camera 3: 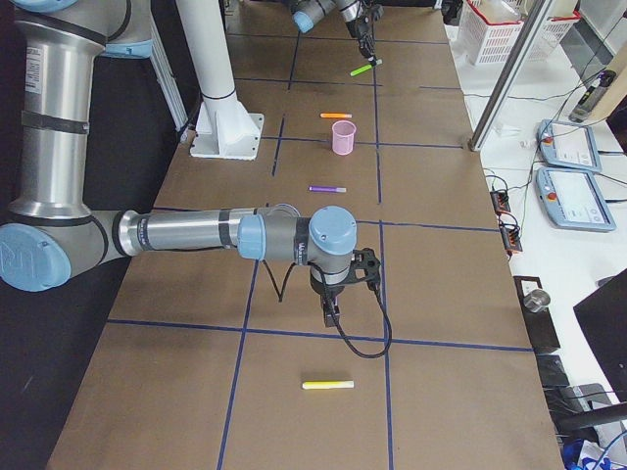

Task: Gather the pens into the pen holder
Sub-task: 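Carry the green marker with the left gripper and drop it into the pink cup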

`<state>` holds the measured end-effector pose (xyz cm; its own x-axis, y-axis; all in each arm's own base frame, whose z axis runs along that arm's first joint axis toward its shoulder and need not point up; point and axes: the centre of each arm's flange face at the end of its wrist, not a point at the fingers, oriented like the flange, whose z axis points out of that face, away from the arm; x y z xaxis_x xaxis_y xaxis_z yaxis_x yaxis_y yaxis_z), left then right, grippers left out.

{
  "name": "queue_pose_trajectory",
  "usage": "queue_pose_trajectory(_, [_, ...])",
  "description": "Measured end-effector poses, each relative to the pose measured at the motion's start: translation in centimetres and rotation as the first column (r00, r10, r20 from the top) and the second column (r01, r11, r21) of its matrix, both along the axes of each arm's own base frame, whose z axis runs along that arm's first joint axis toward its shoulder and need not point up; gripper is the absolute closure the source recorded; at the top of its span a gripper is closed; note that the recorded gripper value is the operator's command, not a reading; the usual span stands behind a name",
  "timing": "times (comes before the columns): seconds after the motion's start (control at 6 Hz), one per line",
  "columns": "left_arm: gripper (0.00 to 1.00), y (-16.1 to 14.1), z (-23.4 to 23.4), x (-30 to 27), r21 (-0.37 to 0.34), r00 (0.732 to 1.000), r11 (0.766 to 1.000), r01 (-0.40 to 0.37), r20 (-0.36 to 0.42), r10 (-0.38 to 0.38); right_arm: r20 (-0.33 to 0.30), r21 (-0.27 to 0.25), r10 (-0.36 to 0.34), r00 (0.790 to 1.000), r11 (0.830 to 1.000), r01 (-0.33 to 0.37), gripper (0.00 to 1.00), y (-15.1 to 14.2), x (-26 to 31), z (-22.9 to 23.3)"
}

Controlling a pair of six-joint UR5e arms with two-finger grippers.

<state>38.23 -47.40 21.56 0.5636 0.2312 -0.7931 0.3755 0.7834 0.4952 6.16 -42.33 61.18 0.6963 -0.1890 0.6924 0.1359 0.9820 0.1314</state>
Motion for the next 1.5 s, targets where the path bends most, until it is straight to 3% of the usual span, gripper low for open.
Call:
queue_pose_trajectory(0.17, [1.00,1.7,-3.4,3.8,0.058,0.998,0.997,0.059,-0.016,-0.058,0.000,0.001,-0.001,1.000,1.000,0.001,0.00,0.0,0.0,0.0])
queue_pose_trajectory(0.67, [1.00,3.0,-10.6,15.2,0.019,0.974,0.976,0.216,-0.071,-0.215,-0.001,-0.004,-0.001,1.000,1.000,0.001,0.00,-0.1,0.0,0.2])
queue_pose_trajectory(1.17, [0.98,6.1,-11.1,20.4,-0.013,0.978,0.980,0.197,-0.064,-0.197,-0.002,-0.007,-0.002,1.000,1.000,0.002,0.00,-0.2,0.0,0.4])
queue_pose_trajectory(1.33, [0.93,7.1,-10.5,21.6,-0.019,0.982,0.984,0.180,-0.053,-0.180,-0.002,-0.007,-0.002,1.000,1.000,0.002,0.00,-0.2,0.0,0.4])
queue_pose_trajectory(1.5, [0.50,7.9,-10.2,22.2,-0.023,0.984,0.986,0.168,-0.053,-0.169,-0.002,-0.008,-0.001,1.000,1.000,0.001,0.00,-0.2,0.0,0.4])
